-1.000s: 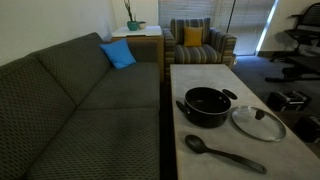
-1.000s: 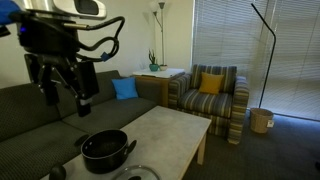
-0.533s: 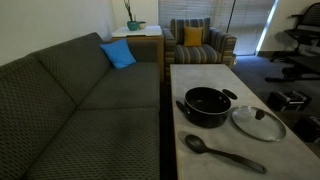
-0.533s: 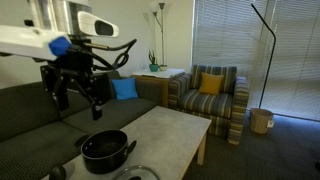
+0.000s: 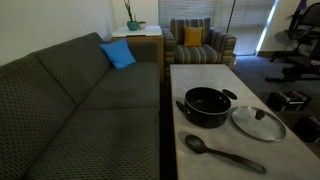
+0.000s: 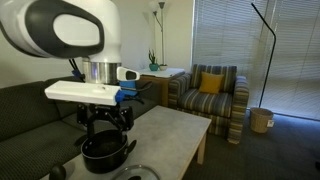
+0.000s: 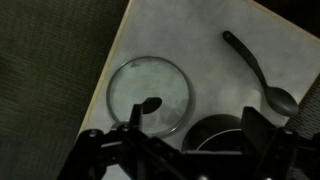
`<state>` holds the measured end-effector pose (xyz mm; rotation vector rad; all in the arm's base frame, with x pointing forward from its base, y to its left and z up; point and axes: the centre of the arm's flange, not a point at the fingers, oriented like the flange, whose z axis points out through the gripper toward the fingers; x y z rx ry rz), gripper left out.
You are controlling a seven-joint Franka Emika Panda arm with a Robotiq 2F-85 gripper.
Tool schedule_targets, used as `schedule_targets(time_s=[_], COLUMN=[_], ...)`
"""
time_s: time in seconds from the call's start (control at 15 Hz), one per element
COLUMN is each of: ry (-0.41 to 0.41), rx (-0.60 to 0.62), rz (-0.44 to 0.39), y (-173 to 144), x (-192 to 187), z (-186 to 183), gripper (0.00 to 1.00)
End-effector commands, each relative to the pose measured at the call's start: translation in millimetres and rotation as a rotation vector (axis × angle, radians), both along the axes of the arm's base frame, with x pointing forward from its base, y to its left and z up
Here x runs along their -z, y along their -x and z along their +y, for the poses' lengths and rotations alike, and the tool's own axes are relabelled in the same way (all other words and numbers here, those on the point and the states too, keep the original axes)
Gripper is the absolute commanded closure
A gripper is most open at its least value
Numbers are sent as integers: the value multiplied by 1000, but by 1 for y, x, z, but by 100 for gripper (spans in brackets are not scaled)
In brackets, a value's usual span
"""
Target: Pick up the glass lid from the table and put it on the black pot.
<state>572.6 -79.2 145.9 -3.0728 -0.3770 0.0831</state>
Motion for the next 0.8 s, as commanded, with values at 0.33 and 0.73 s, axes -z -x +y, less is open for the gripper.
schedule_targets(time_s=[0.33,0.73], ry=[57,-2], rx=[-13,74], rz=[83,-6], y=[-25,-30], x=[53,51], z=[-5,21], gripper=[0,0])
